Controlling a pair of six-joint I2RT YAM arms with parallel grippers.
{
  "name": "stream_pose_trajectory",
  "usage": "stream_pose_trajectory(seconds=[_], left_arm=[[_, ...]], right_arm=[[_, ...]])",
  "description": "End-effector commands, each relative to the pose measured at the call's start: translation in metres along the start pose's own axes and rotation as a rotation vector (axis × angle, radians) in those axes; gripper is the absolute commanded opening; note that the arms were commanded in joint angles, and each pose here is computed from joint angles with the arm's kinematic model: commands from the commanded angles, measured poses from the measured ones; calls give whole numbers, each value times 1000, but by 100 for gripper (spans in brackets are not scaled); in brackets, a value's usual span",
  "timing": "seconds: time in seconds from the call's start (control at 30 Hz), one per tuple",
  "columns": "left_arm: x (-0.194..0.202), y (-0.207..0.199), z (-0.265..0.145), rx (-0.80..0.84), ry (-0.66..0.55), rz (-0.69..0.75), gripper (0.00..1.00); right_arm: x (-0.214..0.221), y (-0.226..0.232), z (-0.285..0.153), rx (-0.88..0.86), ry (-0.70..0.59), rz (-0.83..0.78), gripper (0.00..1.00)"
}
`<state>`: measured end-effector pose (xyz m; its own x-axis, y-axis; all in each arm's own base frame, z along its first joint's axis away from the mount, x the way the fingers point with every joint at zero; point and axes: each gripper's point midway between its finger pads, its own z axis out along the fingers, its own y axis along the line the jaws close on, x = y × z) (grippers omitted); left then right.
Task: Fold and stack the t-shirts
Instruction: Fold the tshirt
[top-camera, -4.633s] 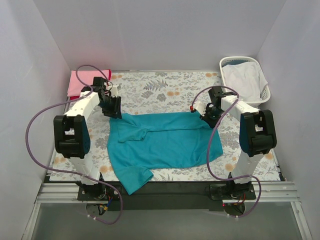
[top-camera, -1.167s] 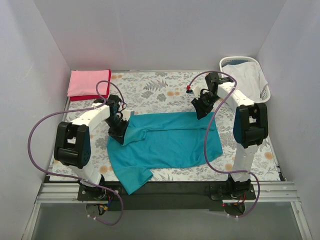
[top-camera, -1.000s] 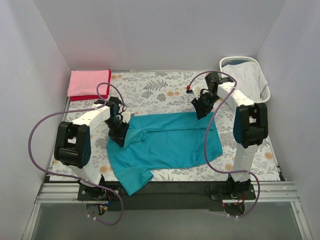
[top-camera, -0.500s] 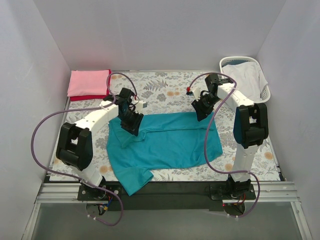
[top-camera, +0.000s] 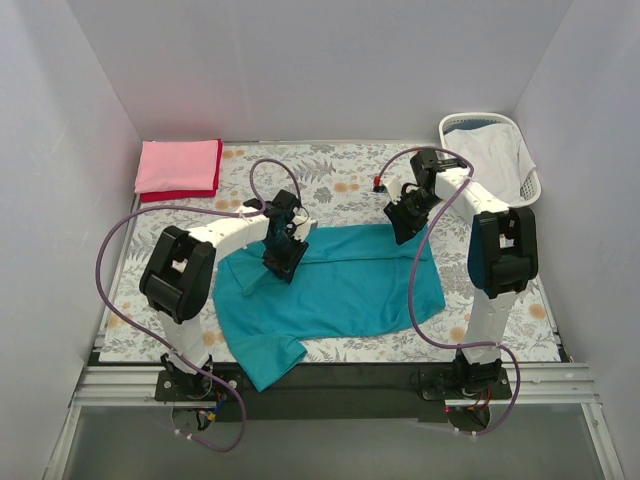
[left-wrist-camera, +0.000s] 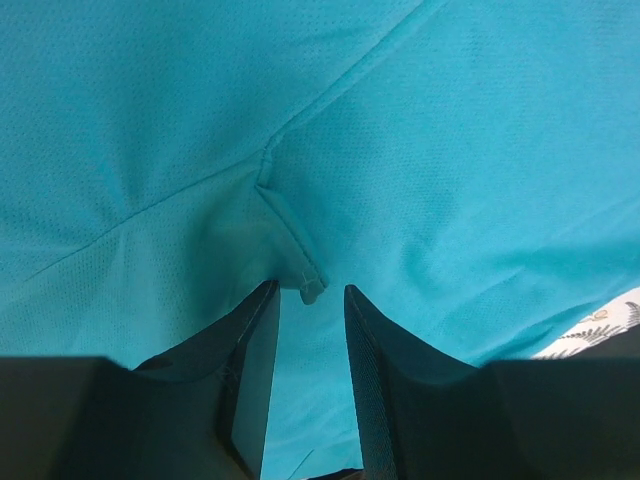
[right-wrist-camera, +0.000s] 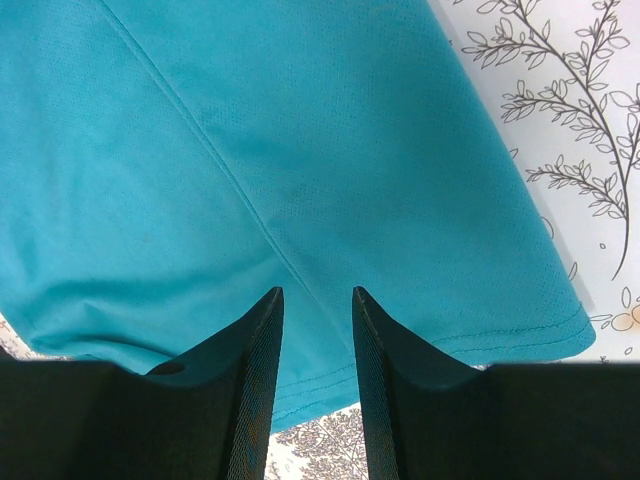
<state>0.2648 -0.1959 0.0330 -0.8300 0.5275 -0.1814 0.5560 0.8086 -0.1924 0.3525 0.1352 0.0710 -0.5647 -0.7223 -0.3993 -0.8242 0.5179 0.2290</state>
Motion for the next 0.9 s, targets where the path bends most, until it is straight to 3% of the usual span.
stream_pose_trajectory(seconds=[0.0, 0.13, 0.4, 0.87], left_arm=[[-20, 3, -6, -40, -60, 7, 31], [-21, -3, -4, -35, -58, 18, 26], [-25, -8, -6, -13, -63, 22, 0], [-17, -49, -20, 213, -20, 31, 0]], right_arm=[[-4, 7, -13, 17, -17, -35, 41], [-4, 6, -12, 17, -18, -37, 40], [-3, 6, -11, 16, -14, -36, 40], [-1, 7, -10, 11, -10, -34, 40]])
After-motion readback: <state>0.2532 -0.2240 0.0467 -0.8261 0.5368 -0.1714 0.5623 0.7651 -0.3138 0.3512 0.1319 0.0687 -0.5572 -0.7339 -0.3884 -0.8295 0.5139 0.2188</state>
